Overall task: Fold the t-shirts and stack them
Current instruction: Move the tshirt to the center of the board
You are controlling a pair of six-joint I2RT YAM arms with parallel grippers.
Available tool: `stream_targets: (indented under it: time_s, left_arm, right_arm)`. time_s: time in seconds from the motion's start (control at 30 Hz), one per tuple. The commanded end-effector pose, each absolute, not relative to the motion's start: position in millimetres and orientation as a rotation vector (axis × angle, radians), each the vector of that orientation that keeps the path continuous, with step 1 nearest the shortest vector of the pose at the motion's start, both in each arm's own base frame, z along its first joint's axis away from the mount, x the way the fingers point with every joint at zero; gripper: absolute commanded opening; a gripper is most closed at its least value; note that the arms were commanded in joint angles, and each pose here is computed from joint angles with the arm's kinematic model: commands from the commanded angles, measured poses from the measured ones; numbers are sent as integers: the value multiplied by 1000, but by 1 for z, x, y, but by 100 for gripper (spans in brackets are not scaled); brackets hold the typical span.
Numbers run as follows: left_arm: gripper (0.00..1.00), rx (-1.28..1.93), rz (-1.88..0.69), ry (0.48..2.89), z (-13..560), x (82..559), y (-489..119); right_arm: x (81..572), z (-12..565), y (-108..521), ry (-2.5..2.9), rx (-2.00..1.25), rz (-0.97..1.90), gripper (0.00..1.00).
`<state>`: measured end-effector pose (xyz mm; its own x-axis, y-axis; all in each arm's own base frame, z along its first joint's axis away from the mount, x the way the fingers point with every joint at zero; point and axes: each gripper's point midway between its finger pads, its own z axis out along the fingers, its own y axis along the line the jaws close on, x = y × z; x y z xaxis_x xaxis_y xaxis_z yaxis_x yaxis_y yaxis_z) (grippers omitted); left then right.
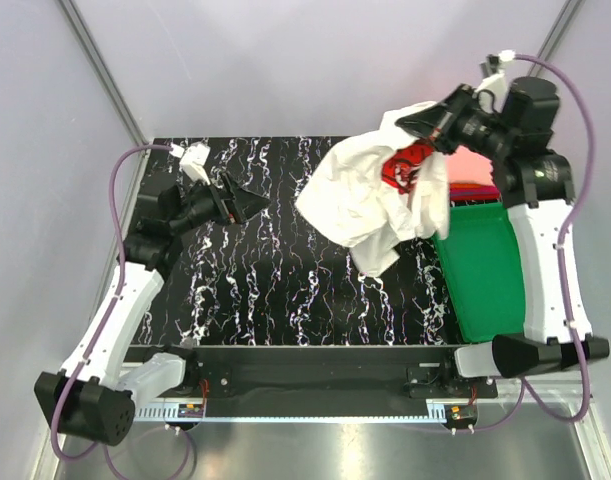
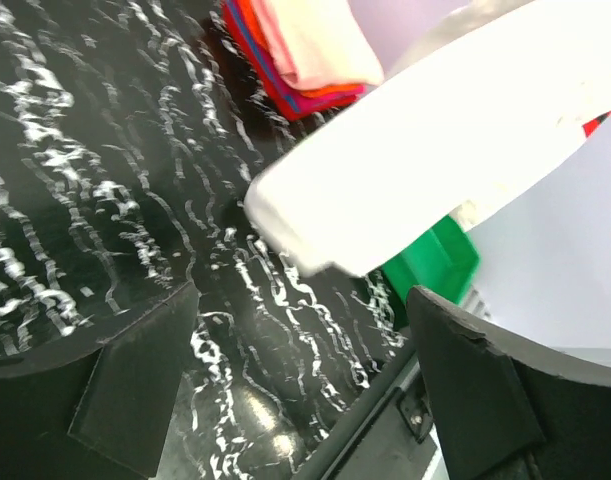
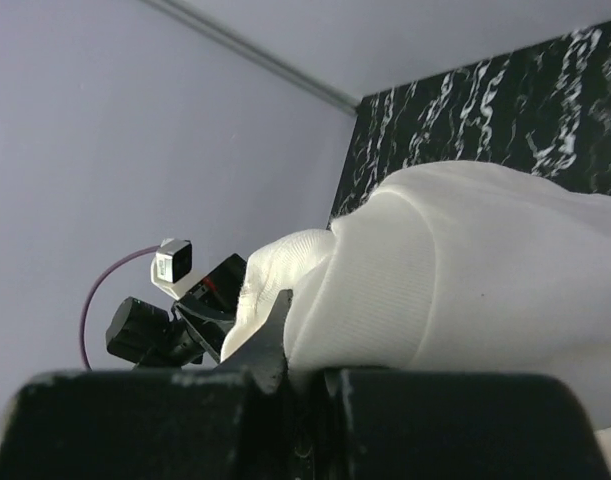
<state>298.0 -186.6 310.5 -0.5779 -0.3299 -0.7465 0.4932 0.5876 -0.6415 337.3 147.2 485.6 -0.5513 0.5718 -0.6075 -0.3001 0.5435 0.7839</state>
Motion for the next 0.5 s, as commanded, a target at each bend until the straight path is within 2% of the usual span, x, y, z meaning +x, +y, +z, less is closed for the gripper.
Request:
stream_targets:
  time_s: [0.0, 0.1, 0.17, 0.3, 0.4, 0.47]
  left_arm:
    - [91, 111, -954, 1869, 321, 287, -165]
    - [90, 78, -860, 1913, 307, 278, -150]
    - [90, 63, -838, 1948, 294, 273, -146]
    - [89, 30, -833, 1984, 276, 261, -142]
    - [91, -18, -847, 2038, 255, 262, -143]
    - [91, -6, -932, 2109, 236, 261, -155]
  right_arm:
    - [346, 488, 184, 1805, 153, 1275, 0]
    - [366, 432, 225, 1931, 154, 1289, 0]
    - [378, 385, 264, 2043, 124, 1289, 3]
    - [385, 309, 318, 2256, 6, 1300, 25]
    - [387, 276, 319, 2385, -20, 1219, 40]
    - [393, 264, 295, 2408, 25, 1013, 47]
